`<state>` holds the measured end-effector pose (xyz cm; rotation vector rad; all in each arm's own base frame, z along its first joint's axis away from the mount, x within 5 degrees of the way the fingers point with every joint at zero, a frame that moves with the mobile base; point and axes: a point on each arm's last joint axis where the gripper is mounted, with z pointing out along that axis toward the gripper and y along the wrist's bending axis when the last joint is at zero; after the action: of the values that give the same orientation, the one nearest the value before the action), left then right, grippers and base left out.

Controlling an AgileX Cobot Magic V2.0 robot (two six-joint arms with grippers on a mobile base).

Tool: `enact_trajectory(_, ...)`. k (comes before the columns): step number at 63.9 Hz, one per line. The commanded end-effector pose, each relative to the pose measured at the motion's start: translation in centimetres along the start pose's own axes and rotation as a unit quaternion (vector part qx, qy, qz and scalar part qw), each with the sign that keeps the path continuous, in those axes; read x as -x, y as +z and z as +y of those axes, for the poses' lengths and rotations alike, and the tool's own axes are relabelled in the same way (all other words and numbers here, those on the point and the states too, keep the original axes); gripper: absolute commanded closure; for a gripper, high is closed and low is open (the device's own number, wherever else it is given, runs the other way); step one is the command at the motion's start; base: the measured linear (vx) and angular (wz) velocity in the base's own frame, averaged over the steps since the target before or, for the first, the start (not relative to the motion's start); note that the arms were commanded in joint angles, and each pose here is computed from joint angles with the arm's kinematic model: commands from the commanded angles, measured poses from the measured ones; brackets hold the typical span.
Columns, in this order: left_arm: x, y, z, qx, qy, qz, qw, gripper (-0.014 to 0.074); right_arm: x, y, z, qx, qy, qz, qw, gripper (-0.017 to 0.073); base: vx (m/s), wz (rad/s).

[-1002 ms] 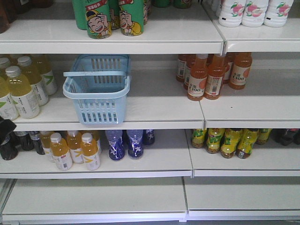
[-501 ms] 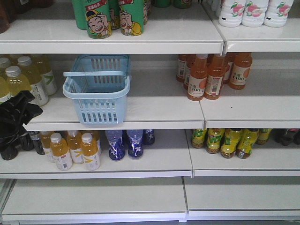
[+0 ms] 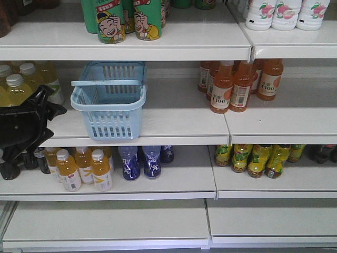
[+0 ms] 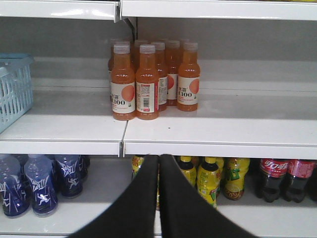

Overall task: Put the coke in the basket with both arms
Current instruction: 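Reach the left gripper to the basket handle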

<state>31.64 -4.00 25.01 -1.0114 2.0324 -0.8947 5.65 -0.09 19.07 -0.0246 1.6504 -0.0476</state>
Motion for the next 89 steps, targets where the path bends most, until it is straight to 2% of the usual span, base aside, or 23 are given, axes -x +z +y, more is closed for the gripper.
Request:
enact_trajectory(1,0.5,0.4,-2.5,-0.059,0.010,0.005,0.998,0.0143,0.5,-0.1,0.0,-0.003,-0.005,-0.041,0.999,0.0561,0.00,0.00)
enact_trajectory(4,0.6,1.1,-2.7,-0.071,0.002,0.009,0.997,0.0143,0.5,-0.1,0.0,-0.003,-0.005,-0.041,0.999,0.0561,0.00,0.00)
enact_trajectory(9,0.8,2.3,-2.9,-0.077,0.020,0.017,0.997,0.0143,0.5,-0.1,0.0,-0.003,-0.005,-0.041,0.999,0.0561,0.00,0.00)
enact_trajectory(19,1.1,3.8,-3.5,-0.088,0.019,0.031,0.995,0.0143,0.5,-0.1,0.0,-0.003,-0.005,-0.041,0.999,0.0561,0.00,0.00)
enact_trajectory(28,1.7,4.9,-4.3,-0.097,-0.003,0.033,0.995,0.0143,0.5,-0.1,0.0,-0.003,-0.005,-0.041,0.999,0.0561,0.00,0.00)
enact_trajectory(40,2.2,6.6,-5.3,-0.113,-0.046,0.050,0.991,0.0143,0.5,-0.1,0.0,-0.003,-0.005,-0.041,0.999,0.0561,0.00,0.00)
enact_trajectory(60,3.5,7.4,-7.2,-0.137,-0.037,0.032,0.989,0.0144,0.5,-0.1,0.0,-0.003,-0.005,-0.041,0.999,0.0561,0.00,0.00)
enact_trajectory(76,3.6,9.1,-6.9,-0.129,-0.050,0.038,0.990,0.0144,0.5,-0.1,0.0,-0.003,-0.005,-0.041,0.999,0.0561,0.00,0.00)
enact_trajectory(89,3.8,10.0,-7.8,-0.146,-0.046,0.046,0.987,0.0144,0.5,-0.1,0.0,-0.003,-0.005,-0.041,0.999,0.0561,0.00,0.00)
